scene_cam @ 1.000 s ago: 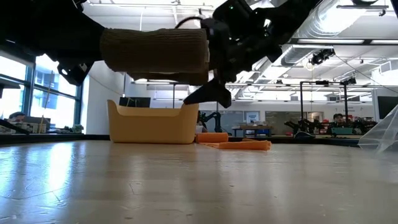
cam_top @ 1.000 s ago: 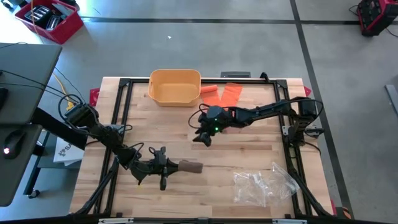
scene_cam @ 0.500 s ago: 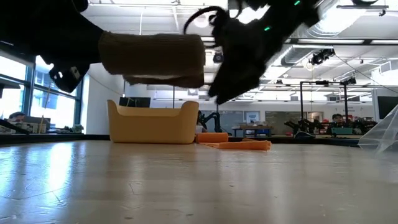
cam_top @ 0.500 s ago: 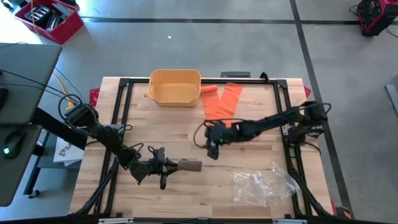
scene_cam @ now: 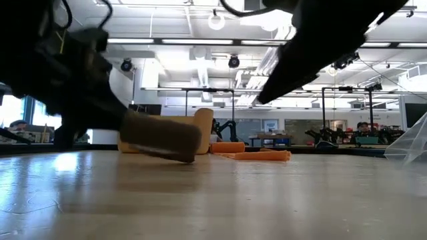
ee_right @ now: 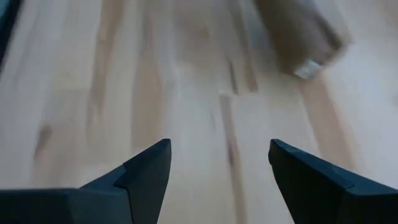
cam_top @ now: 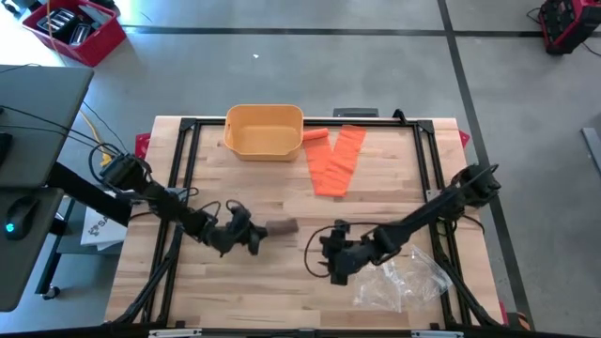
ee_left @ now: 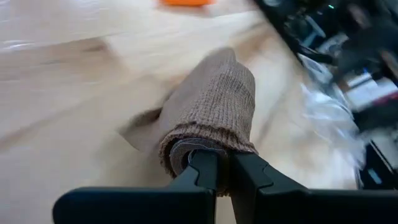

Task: Roll bandage
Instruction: Roll the brown bandage

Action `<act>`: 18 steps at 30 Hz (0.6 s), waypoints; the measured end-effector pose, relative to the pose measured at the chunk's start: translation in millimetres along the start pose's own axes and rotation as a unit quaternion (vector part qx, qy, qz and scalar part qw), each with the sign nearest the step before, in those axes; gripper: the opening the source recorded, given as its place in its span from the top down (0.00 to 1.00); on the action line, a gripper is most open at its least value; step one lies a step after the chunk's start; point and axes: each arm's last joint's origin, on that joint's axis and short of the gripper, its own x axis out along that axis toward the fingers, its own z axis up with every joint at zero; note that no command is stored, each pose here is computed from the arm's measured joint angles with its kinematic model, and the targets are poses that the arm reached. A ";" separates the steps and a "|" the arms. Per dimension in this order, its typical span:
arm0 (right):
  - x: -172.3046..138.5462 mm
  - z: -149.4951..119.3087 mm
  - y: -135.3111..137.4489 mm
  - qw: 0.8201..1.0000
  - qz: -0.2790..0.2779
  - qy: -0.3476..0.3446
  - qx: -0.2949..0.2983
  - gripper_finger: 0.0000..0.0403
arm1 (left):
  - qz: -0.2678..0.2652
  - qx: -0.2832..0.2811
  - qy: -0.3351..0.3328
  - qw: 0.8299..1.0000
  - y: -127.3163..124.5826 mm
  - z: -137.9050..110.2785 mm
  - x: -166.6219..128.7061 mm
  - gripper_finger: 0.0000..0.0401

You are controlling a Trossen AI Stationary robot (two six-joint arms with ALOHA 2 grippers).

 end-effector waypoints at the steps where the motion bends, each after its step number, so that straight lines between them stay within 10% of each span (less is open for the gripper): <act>1: 6.4 0.5 0.4 1.000 0.007 -0.006 -0.005 0.35 | 0.004 -0.009 0.000 1.000 5.8 2.0 0.4 0.97; 18: 26.6 26.5 -22.1 0.988 -0.086 -0.129 -0.004 0.36 | -0.298 -0.075 -0.085 0.948 -18.8 37.7 -29.2 0.97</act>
